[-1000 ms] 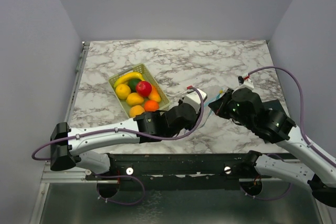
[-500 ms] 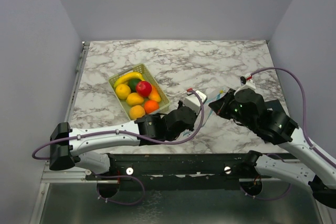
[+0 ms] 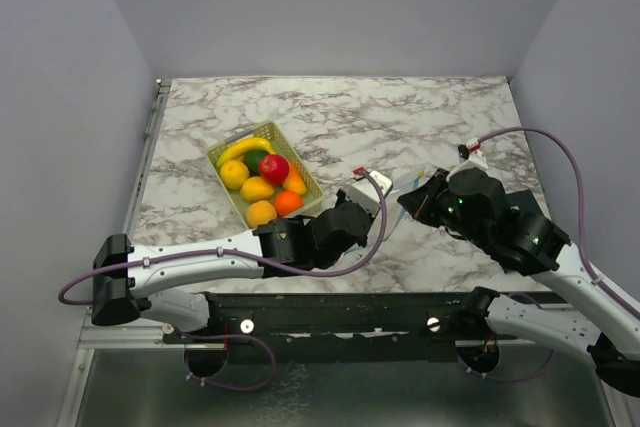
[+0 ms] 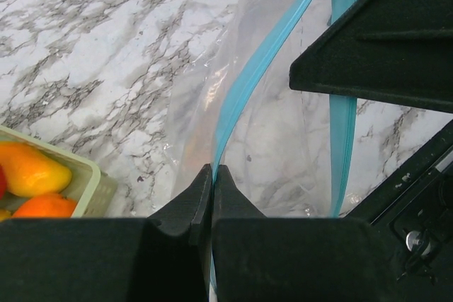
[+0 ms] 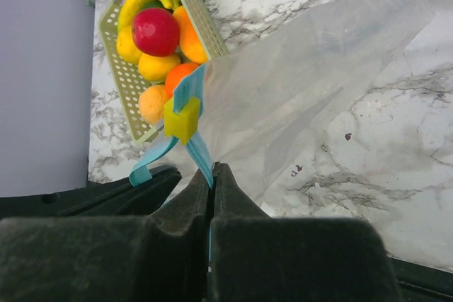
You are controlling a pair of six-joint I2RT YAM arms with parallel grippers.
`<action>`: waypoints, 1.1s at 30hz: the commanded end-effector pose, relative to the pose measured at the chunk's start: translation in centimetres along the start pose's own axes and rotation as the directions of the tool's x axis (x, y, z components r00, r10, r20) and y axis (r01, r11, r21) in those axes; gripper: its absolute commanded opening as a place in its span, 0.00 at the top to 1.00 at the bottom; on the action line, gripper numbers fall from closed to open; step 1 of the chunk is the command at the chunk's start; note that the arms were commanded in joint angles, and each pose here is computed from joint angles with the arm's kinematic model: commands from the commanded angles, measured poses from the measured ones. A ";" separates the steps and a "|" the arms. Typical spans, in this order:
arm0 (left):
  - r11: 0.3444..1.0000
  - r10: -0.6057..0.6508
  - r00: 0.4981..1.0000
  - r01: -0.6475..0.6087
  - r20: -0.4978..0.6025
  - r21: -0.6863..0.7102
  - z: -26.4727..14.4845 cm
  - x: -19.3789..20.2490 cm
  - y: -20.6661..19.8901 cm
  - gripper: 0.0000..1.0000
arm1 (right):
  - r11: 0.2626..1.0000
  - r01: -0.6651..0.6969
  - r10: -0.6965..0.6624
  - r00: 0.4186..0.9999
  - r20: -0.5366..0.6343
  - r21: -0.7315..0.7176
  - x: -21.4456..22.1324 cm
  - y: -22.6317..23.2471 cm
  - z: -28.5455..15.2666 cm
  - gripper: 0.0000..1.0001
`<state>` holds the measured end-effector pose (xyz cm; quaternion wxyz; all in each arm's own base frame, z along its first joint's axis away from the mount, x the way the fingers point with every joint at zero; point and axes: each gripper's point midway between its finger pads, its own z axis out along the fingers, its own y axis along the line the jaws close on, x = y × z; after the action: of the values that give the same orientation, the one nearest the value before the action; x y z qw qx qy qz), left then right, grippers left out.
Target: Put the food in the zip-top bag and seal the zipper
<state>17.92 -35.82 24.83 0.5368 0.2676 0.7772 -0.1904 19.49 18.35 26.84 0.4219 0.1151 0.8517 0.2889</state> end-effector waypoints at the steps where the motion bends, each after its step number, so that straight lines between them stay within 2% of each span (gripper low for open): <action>1: 0.999 -0.045 0.994 0.043 0.103 0.026 -2.1 -4.5 0.2 1.00 | 0.999 0.029 -0.029 0.999 0.030 -0.027 -1.5 1.1 -1.1 0.99; 14: 0.998 -0.029 0.985 0.037 0.173 -0.042 -6.4 -9.8 3.7 1.00 | 0.987 0.110 -0.104 0.993 0.059 -0.115 -4.2 6.1 -0.2 0.99; 20: 0.995 -0.032 0.984 0.047 0.178 -0.083 -8.7 -11.3 5.7 1.00 | 0.977 0.142 -0.136 0.990 0.046 -0.160 -4.8 9.4 2.0 0.99; 28: 0.984 -0.050 0.986 0.075 0.157 -0.159 -10.8 -9.9 8.6 1.00 | 0.952 0.157 -0.165 0.986 -0.010 -0.261 -3.7 14.0 6.1 0.99; 33: 0.960 -0.102 0.982 0.139 0.158 -0.242 -12.8 -8.3 11.6 1.00 | 0.932 0.160 -0.191 0.979 -0.065 -0.325 -2.5 16.8 8.8 0.99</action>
<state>18.10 -24.86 37.93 0.6071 0.1786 0.7546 -0.1736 26.67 31.04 32.69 0.4252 -0.0069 0.8366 0.3453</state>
